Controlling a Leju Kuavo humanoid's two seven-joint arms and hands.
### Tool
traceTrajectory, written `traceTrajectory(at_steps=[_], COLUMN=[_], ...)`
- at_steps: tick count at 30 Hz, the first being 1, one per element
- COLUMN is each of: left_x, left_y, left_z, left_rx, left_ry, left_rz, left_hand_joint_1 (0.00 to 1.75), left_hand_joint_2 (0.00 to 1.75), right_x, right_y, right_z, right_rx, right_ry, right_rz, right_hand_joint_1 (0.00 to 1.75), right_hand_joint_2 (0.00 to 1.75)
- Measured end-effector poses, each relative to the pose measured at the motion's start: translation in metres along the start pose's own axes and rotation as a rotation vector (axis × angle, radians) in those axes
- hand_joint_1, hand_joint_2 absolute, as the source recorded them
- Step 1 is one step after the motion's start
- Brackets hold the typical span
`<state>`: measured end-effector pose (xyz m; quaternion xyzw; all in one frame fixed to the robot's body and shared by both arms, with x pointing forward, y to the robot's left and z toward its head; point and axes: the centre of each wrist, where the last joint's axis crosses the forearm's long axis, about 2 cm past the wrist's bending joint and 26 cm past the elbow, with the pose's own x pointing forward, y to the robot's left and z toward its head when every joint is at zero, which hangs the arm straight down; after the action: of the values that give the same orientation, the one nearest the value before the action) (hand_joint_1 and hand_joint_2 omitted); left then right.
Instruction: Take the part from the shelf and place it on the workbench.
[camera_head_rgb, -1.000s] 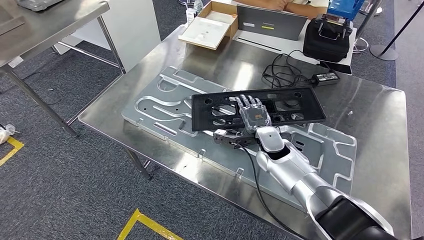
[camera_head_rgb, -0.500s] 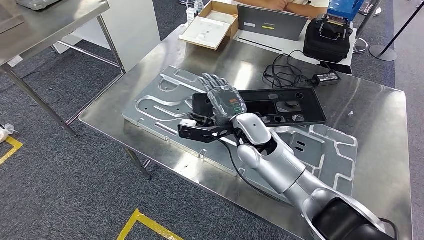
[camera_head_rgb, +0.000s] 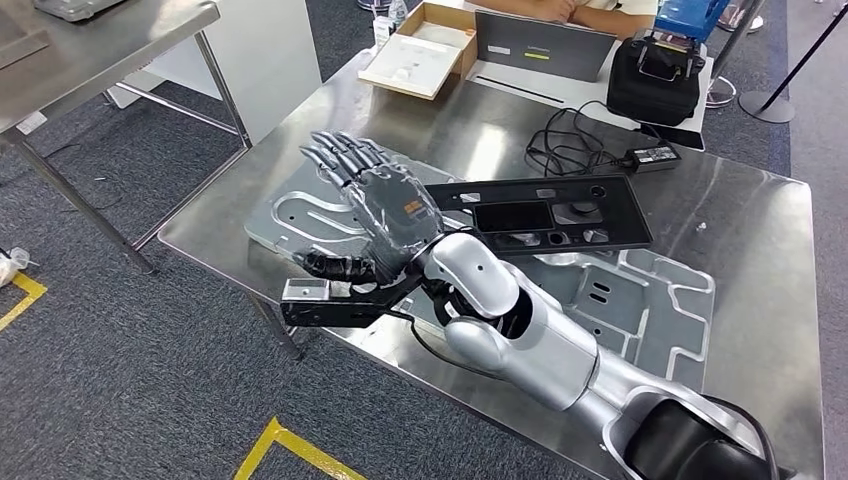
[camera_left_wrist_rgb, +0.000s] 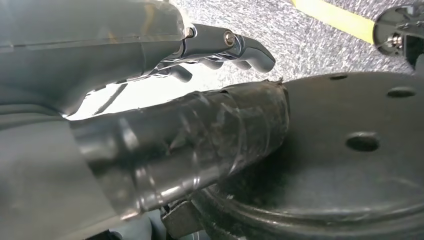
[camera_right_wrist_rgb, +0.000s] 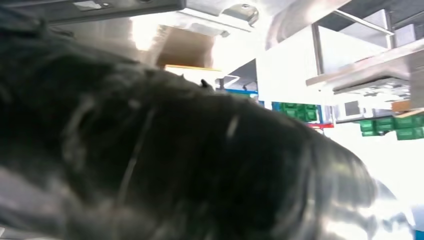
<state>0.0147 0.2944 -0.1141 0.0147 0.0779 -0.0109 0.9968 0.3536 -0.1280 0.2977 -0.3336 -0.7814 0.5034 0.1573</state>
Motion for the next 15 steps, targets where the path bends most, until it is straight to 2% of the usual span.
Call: traceTrajectory(at_steps=[4,8,15], left_x=[0.000,0.000,-0.001], left_y=[0.004,0.008,0.009], left_z=[0.000,0.000,0.000], left_rx=[0.008,0.015,0.016], left_ry=[0.010,0.014,0.019], left_rz=[-0.001,-0.001,-0.002], left_hand_joint_1=[0.00,0.00,0.00], left_hand_joint_2=[0.00,0.00,0.00], right_x=[0.010,0.018,0.032], right_y=[0.004,0.008,0.025], right_z=[0.001,0.002,0.017], right_rx=[-0.008,-0.007,-0.007], right_ry=[-0.049,-0.083,-0.121], right_rz=[0.004,0.018,0.025], right_hand_joint_1=[0.00,0.00,0.00], right_hand_joint_2=[0.00,1.75,1.75])
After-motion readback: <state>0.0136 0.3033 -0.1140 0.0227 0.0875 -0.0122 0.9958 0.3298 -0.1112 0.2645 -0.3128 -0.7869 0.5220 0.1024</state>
